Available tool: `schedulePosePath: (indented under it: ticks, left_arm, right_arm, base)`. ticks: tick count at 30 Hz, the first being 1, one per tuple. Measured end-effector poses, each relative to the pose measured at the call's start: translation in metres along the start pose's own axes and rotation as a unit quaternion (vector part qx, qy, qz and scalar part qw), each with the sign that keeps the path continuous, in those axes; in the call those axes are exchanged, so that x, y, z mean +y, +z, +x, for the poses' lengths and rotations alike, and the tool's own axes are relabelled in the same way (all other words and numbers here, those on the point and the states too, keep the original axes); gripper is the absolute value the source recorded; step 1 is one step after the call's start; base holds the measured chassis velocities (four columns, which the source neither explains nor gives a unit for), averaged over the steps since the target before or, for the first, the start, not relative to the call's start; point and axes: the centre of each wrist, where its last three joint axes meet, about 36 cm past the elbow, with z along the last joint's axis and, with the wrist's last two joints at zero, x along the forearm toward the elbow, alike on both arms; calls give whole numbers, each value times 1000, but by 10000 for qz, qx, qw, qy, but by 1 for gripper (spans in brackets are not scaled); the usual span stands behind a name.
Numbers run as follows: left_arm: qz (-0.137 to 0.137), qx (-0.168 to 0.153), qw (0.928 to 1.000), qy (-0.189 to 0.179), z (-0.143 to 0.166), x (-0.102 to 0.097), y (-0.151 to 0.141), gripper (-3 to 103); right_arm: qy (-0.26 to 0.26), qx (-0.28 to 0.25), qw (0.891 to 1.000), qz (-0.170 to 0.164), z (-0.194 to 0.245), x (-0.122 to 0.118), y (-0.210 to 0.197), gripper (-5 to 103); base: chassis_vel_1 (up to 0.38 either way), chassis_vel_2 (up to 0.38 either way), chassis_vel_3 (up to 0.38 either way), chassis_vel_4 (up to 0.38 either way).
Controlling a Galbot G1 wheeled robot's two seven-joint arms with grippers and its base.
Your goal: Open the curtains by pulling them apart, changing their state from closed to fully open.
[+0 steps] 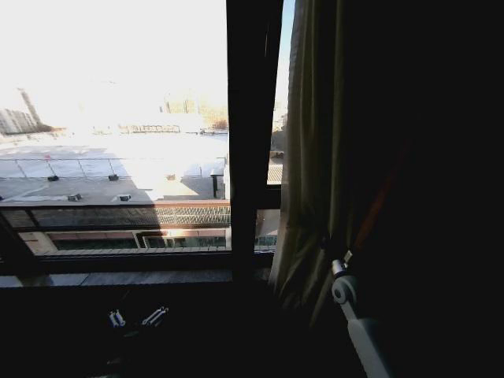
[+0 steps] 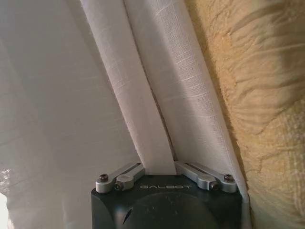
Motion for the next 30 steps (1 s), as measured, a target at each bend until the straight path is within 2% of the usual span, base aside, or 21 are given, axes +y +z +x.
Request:
schedulePosePath:
  ticks: [12, 19, 23, 26, 27, 28, 29, 30]
  left_arm:
    - [34, 42, 10000, 34, 2, -3, 2, 100]
    - [73, 60, 9999, 47, 3, -5, 6, 100]
    - [91, 51, 9999, 48, 3, -6, 6, 100]
    - [85, 11, 10000, 20, 0, -4, 4, 100]
    - [85, 11, 10000, 20, 0, -4, 4, 100]
    - [83, -11, 10000, 7, -3, -4, 4, 100]
    - [82, -19, 10000, -5, -5, -3, 3, 100]
    - [82, -19, 10000, -5, -5, -3, 3, 100]
  right_arm:
    - [745, 122, 9971, -137, -17, -9, 1, 0]
    - [807, 133, 9966, -133, -23, -13, 2, 0]
    - [647, 130, 9978, -78, -14, -10, 2, 0]
    - [228, 146, 9996, 15, 10, -3, -2, 16]
    - [228, 146, 9996, 15, 10, -3, -2, 16]
    - [5, 161, 9999, 54, 21, -1, -3, 21]
    - [-273, 178, 9994, 103, 33, 0, -4, 21]
    - [-273, 178, 9994, 103, 33, 0, -4, 21]
  base:
    - [0, 0, 0, 0]
    - [0, 0, 0, 0]
    - [0, 0, 0, 0]
    - [0, 0, 0, 0]
    - [0, 0, 0, 0]
    - [0, 0, 0, 0]
    - [0, 0, 0, 0]
    - [0, 0, 0, 0]
